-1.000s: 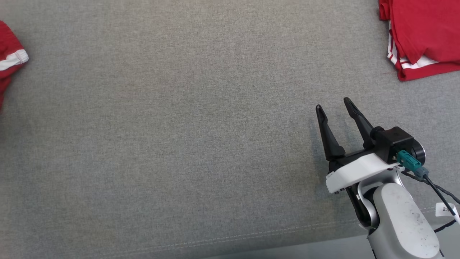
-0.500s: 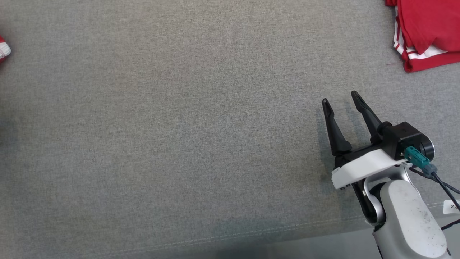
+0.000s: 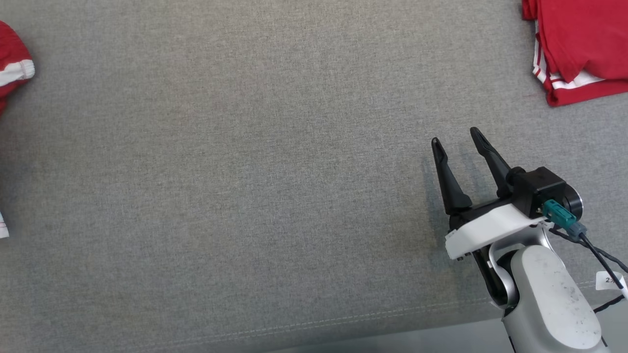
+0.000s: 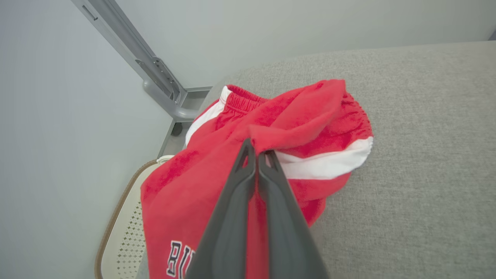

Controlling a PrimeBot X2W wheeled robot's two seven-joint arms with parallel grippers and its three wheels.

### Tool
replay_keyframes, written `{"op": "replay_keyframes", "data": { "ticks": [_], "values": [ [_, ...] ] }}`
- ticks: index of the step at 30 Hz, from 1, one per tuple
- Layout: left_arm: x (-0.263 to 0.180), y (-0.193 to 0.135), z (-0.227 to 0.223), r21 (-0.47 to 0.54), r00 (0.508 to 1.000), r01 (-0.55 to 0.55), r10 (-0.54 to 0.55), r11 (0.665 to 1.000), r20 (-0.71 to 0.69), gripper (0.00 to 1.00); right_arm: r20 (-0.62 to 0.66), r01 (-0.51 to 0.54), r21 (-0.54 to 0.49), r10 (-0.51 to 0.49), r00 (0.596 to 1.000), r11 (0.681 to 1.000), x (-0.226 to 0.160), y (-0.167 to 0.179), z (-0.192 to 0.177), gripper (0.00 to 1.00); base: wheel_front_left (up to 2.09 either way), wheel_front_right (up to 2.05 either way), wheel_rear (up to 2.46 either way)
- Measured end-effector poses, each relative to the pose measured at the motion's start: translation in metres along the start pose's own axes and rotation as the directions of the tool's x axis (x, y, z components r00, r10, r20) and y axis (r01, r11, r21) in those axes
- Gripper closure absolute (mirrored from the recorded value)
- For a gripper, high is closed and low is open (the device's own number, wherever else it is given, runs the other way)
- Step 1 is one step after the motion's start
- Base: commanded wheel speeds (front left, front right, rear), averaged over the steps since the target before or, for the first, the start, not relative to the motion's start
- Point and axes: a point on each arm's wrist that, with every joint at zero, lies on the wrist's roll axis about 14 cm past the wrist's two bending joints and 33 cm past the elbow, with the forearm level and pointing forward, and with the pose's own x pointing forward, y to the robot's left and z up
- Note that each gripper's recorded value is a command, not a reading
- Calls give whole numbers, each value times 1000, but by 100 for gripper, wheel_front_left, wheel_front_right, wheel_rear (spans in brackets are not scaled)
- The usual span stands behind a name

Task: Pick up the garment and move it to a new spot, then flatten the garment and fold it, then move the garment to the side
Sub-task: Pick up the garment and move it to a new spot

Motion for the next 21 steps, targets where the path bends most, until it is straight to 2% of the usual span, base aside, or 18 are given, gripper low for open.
{"op": "replay_keyframes", "data": {
  "ticks": [2,10,15,21],
  "values": [
    [-3,-2,26,31,997,12,-14,999,71,100,16,0,6,-1,1000,1000,-3,2,6,0,0,0,0],
    [-15,-32,82,94,970,96,-114,991,216,100,62,14,29,-16,998,999,-15,4,22,0,0,0,0],
    [-20,-75,117,144,931,187,-222,972,291,100,83,44,35,-47,995,998,-25,-4,29,0,0,0,0],
    [-33,-138,145,218,856,311,-372,925,359,100,101,86,46,-91,991,995,-37,-15,34,0,0,0,0]
  ]
}}
